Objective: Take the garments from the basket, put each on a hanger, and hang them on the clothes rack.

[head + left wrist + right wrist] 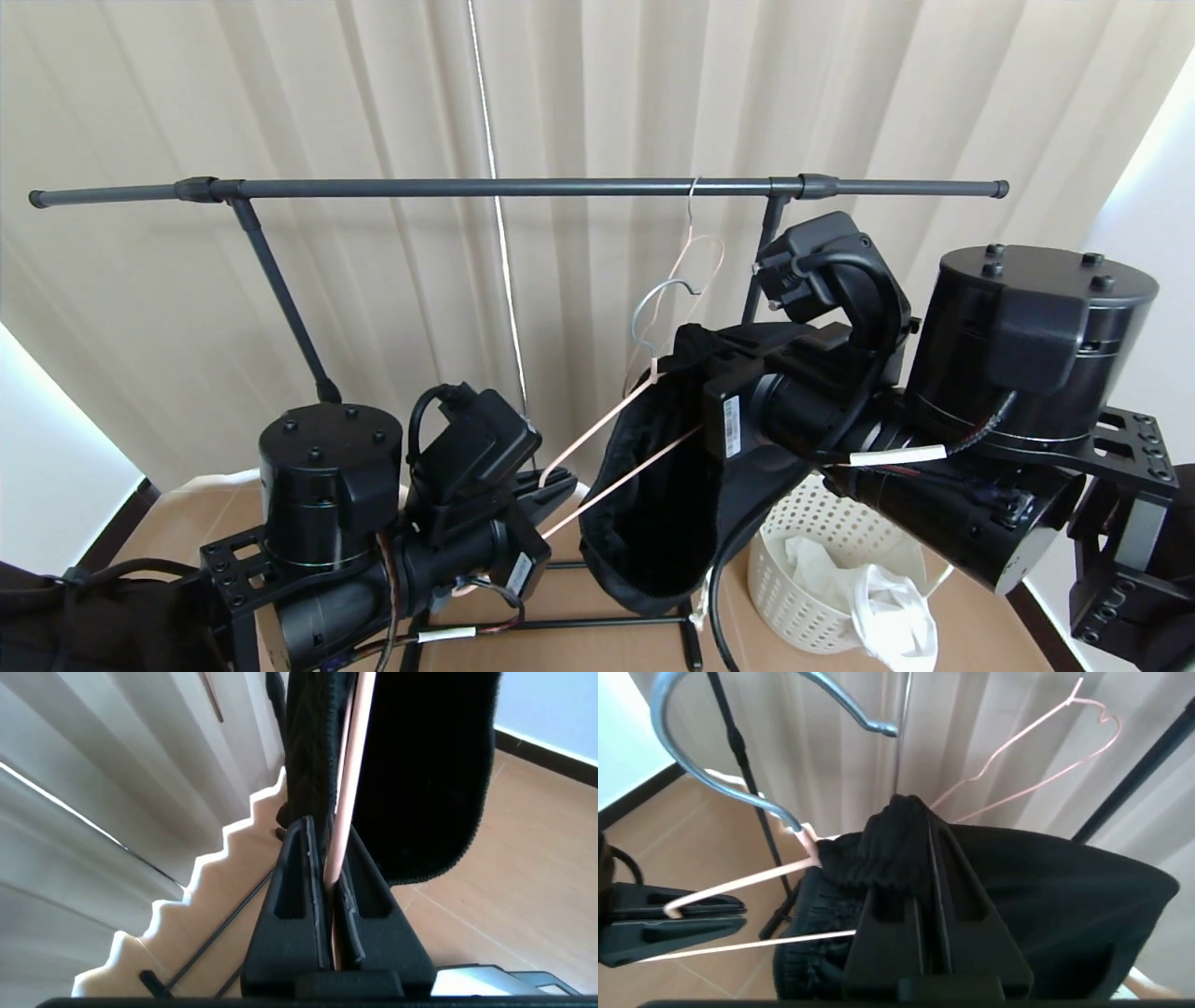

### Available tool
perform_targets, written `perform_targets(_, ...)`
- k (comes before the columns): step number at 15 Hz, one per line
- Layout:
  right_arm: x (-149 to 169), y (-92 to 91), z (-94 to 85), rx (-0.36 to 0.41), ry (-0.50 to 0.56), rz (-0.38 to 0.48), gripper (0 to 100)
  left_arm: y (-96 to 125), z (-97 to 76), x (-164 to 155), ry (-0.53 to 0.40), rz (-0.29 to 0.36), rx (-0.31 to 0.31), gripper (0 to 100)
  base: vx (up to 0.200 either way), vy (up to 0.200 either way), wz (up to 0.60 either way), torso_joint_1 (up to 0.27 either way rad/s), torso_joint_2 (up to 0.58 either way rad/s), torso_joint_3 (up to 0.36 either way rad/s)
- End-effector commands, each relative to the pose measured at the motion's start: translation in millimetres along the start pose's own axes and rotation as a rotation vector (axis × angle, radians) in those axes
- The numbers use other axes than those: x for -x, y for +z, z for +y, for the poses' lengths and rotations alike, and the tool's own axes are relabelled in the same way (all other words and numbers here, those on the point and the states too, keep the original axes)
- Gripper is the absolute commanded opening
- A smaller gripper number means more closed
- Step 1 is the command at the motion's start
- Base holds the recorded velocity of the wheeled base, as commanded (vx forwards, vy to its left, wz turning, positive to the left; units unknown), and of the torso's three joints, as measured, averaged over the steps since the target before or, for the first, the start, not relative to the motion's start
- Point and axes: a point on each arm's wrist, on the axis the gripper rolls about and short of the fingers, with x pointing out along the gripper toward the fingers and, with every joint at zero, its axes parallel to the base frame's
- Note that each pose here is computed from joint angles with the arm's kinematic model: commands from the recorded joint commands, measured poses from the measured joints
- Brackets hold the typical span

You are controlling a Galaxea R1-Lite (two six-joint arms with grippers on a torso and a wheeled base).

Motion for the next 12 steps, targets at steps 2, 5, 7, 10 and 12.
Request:
perform_targets(2,4.5,3.4,4.8,-0.008,0.021,-0.014,0,0.2,0.1,-0.5,0.001,-0.002,0.0,0,0.0,0.0,0.0,0.0,0.0,0.0)
perform_targets(5,3.2,4.1,4.4,-0.025,0.018,-0.016,0,2.6,0.7,1.7,0.017,-0.052,-0.002,0,0.0,0.0,0.0,0.0,0.0,0.0)
perform_targets(7,1.0,4.0,1.3,-0.027,0.006,-0.016,100,3.4,0.8,3.7,0.024,-0.082,-0.004,0,0.0,0.0,0.0,0.0,0.0,0.0)
perform_targets(10,1.0,6.8,-3.9,-0.031,-0.009,-0.025,100,5.6,2.1,5.5,0.032,-0.102,0.008,0,0.0,0.0,0.0,0.0,0.0,0.0)
perform_targets(12,0.3,7.6,-8.1,-0.034,-0.023,-0.027,100,6.1,2.6,6.8,0.036,-0.119,0.04,0,0.0,0.0,0.0,0.0,0.0,0.0)
